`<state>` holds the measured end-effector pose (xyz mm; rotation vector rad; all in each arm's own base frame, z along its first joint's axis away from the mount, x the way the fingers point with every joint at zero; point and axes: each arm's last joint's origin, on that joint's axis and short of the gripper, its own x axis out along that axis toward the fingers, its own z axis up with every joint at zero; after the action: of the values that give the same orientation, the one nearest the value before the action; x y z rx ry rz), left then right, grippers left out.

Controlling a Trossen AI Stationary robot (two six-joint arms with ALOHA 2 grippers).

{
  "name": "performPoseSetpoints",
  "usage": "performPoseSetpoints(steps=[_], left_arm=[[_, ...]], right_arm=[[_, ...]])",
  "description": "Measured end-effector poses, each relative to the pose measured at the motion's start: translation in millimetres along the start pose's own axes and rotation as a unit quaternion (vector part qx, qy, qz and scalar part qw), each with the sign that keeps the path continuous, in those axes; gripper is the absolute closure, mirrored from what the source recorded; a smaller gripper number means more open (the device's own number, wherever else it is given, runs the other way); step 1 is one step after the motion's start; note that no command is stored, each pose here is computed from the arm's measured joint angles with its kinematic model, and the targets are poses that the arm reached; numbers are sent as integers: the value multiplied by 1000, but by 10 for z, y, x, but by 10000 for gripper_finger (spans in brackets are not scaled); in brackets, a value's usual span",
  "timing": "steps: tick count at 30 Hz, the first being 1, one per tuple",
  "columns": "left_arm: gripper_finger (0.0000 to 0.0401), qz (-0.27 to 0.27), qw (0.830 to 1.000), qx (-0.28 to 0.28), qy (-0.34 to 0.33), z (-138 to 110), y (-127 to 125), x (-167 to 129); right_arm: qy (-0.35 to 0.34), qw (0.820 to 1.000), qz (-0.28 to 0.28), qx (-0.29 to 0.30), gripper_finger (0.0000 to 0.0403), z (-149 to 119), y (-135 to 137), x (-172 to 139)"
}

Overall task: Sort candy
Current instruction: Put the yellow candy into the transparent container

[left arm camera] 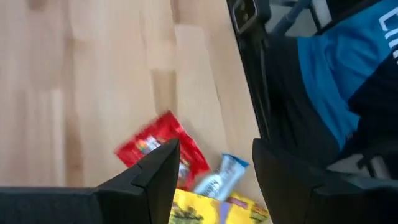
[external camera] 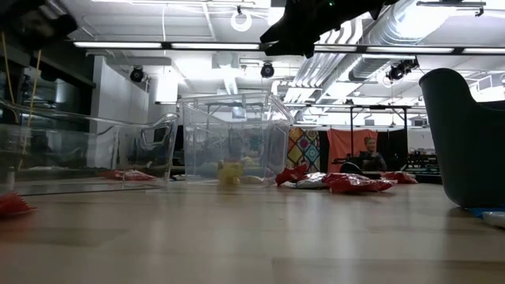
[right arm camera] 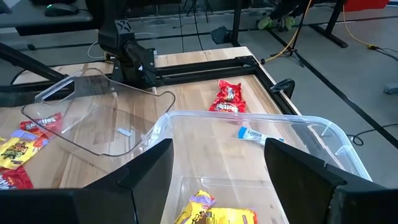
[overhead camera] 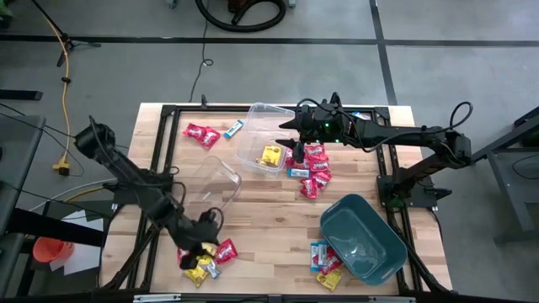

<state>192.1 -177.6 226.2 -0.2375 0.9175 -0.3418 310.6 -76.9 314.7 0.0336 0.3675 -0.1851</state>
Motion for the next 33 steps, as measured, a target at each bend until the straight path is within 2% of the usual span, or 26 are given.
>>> performPoseSetpoints(steps=[6, 9, 13, 17, 19, 24, 33], left_arm=[[213, 13, 998, -33, 42, -199, -136, 202], [213, 27, 997, -24, 68, -235, -207, 296], [213, 78, 991, 18, 110, -130, -379, 335], [213, 146, 971, 89, 170, -107, -497, 424], [213, 147, 964, 111, 190, -146, -531, 535], [213, 143, 952, 113, 246, -300, -514, 800], [213, 161, 943, 117, 268, -412, -438, 908]], right_arm=[[-2, 1000, 0, 0, 153, 4, 0, 0], [-5, 1000, 0, 0, 153, 9, 0, 0], [-12, 1000, 0, -1, 153, 23, -1, 0], [-18, 1000, -1, -2, 153, 35, -1, -1], [-18, 1000, -1, -3, 153, 35, -1, -1], [-18, 1000, -1, -9, 153, 34, -1, -1], [-17, 1000, -1, -14, 153, 34, -1, -1]])
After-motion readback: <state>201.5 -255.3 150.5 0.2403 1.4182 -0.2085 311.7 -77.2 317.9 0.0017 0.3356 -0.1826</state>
